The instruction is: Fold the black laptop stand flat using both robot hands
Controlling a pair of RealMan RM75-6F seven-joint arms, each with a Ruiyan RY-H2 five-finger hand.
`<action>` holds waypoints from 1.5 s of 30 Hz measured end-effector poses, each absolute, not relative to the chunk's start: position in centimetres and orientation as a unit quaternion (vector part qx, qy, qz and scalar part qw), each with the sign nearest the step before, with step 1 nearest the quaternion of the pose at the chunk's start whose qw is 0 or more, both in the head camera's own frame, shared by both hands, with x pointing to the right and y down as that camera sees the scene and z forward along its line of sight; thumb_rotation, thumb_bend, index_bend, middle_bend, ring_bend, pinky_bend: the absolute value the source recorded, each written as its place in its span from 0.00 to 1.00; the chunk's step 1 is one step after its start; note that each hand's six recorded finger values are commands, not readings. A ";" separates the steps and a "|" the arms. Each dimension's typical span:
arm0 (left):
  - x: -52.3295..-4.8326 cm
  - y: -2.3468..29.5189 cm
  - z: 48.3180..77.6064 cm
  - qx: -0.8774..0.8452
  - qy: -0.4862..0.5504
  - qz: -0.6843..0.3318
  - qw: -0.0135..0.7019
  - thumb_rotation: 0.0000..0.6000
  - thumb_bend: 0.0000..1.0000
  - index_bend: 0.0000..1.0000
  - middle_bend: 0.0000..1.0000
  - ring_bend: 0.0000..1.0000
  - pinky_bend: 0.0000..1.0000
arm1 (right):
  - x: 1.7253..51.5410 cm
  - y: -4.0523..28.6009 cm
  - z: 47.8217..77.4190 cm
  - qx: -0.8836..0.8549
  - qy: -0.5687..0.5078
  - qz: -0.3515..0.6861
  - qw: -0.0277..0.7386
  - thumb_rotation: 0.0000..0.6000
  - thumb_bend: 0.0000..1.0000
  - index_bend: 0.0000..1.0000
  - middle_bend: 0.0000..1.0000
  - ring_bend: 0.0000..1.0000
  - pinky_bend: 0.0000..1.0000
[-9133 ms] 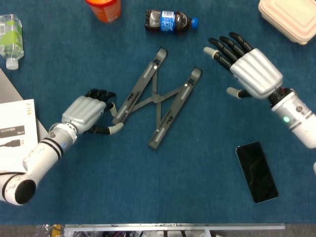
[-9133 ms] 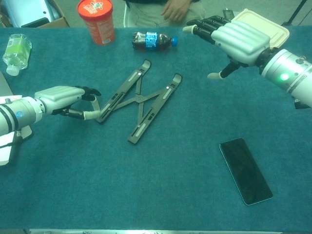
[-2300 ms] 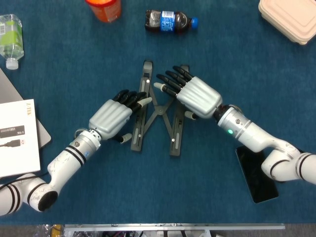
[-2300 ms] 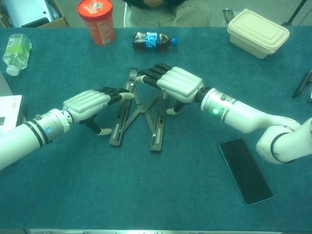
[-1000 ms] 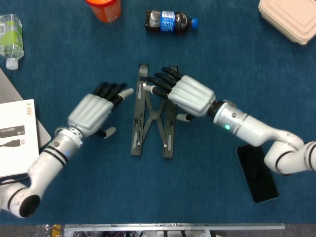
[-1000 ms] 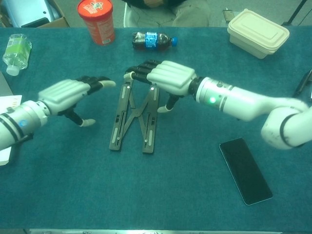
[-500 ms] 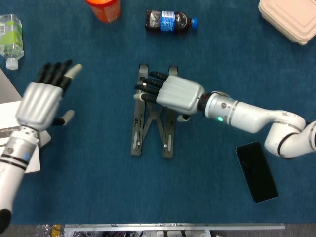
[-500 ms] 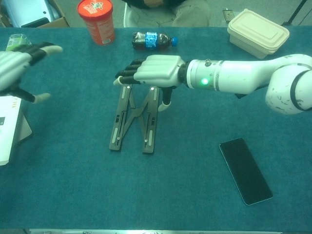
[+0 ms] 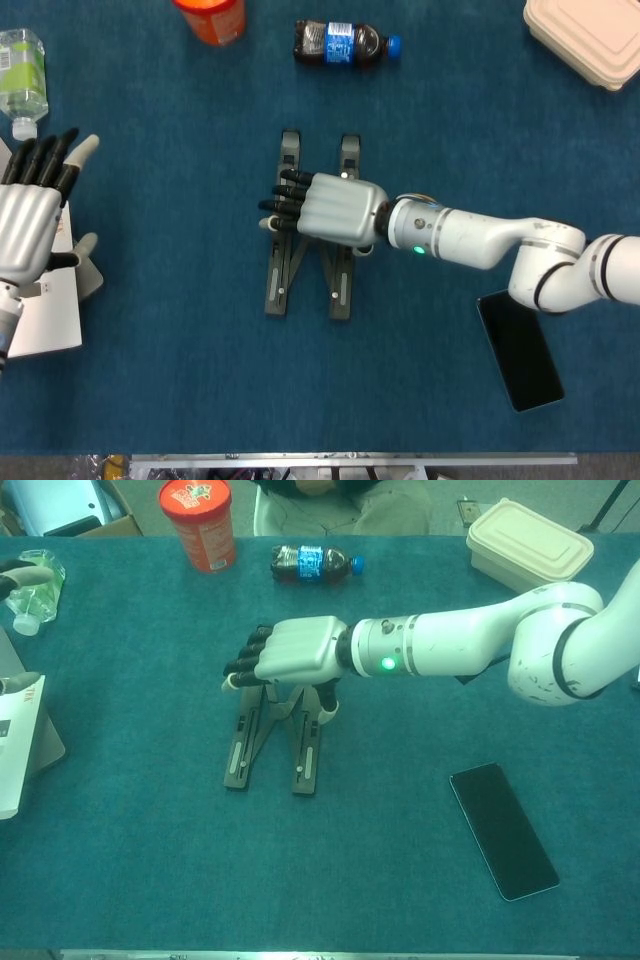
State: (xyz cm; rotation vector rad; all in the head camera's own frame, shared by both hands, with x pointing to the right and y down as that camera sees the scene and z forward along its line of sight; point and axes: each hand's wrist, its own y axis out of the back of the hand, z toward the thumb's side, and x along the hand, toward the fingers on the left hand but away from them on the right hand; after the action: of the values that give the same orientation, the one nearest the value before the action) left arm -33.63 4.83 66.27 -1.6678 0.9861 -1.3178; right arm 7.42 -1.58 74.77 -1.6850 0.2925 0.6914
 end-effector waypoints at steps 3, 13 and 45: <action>-34.1 5.0 66.4 -0.655 0.386 -0.523 0.384 1.00 0.25 0.00 0.00 0.00 0.00 | 7.5 -1.6 74.7 -0.722 0.135 0.300 0.608 1.00 0.00 0.00 0.00 0.00 0.00; -34.2 5.3 66.9 -0.660 0.386 -0.526 0.371 1.00 0.25 0.00 0.00 0.00 0.00 | 7.8 -1.2 75.7 -0.712 0.157 0.305 0.612 1.00 0.00 0.00 0.00 0.00 0.00; -34.7 5.5 67.5 -0.672 0.402 -0.517 0.347 1.00 0.25 0.00 0.00 0.00 0.00 | 5.6 -0.6 77.6 -0.725 0.156 0.310 0.595 1.00 0.05 0.00 0.12 0.03 0.00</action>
State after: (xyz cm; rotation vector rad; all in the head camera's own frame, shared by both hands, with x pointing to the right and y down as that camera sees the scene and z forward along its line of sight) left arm -34.68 5.49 67.50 -1.7423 1.0415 -1.3400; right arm 5.61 -0.64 77.57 -1.6838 0.3614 0.7199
